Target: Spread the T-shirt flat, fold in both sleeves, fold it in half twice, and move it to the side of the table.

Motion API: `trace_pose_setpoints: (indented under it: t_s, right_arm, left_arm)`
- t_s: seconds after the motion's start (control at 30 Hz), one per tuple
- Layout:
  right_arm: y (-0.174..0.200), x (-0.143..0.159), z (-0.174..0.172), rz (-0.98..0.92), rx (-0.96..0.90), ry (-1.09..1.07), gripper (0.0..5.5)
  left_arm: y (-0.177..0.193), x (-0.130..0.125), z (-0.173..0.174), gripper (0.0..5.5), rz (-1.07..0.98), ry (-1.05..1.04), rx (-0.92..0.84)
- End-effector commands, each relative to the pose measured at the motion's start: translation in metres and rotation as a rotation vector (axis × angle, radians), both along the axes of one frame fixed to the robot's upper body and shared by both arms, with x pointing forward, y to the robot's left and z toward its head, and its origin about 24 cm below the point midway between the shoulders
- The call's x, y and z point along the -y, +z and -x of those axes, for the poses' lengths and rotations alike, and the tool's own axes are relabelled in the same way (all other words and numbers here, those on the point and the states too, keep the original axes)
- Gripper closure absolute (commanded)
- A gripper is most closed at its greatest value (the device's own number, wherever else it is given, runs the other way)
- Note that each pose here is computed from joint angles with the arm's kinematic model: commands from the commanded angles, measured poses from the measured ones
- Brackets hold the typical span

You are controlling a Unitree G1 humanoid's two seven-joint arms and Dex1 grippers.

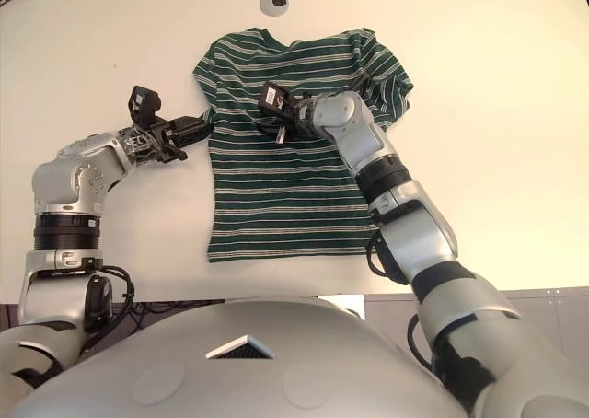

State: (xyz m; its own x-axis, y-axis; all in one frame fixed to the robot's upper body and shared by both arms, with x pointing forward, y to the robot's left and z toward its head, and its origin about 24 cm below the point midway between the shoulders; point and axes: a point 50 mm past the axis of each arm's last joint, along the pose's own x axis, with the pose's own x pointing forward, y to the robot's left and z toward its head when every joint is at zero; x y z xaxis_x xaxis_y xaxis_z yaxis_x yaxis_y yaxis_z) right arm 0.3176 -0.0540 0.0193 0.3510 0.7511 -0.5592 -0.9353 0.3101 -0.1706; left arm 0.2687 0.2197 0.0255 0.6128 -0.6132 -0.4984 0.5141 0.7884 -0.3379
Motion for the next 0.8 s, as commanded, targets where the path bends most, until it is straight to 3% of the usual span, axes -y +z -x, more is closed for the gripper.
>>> trace_pose_setpoints:
  t_s: [0.03,0.13,0.27,0.5,0.73,0.8]
  right_arm:
    - [-0.036,0.021,0.015,0.119,-0.134,-0.071,4.11]
    - [-0.037,0.021,0.016,0.125,-0.132,-0.059,4.11]
    - [-0.036,0.022,0.015,0.135,-0.127,-0.049,4.11]
    - [-0.037,0.022,0.015,0.144,-0.124,-0.045,4.11]
    - [-0.039,0.023,0.013,0.151,-0.117,-0.055,4.11]
    - [-0.039,0.024,0.013,0.157,-0.114,-0.054,4.11]
  left_arm:
    - [-0.003,-0.005,-0.002,4.28,-0.046,0.023,0.024]
    - [-0.004,-0.009,-0.008,4.76,-0.053,0.080,0.054]
    - [-0.005,-0.022,-0.011,4.80,-0.108,0.133,0.080]
    - [-0.004,-0.017,-0.012,3.88,-0.064,0.095,0.083]
    - [-0.011,-0.005,-0.013,3.88,-0.031,0.036,0.051]
    - [-0.013,-0.003,-0.014,4.15,-0.029,0.036,0.046]
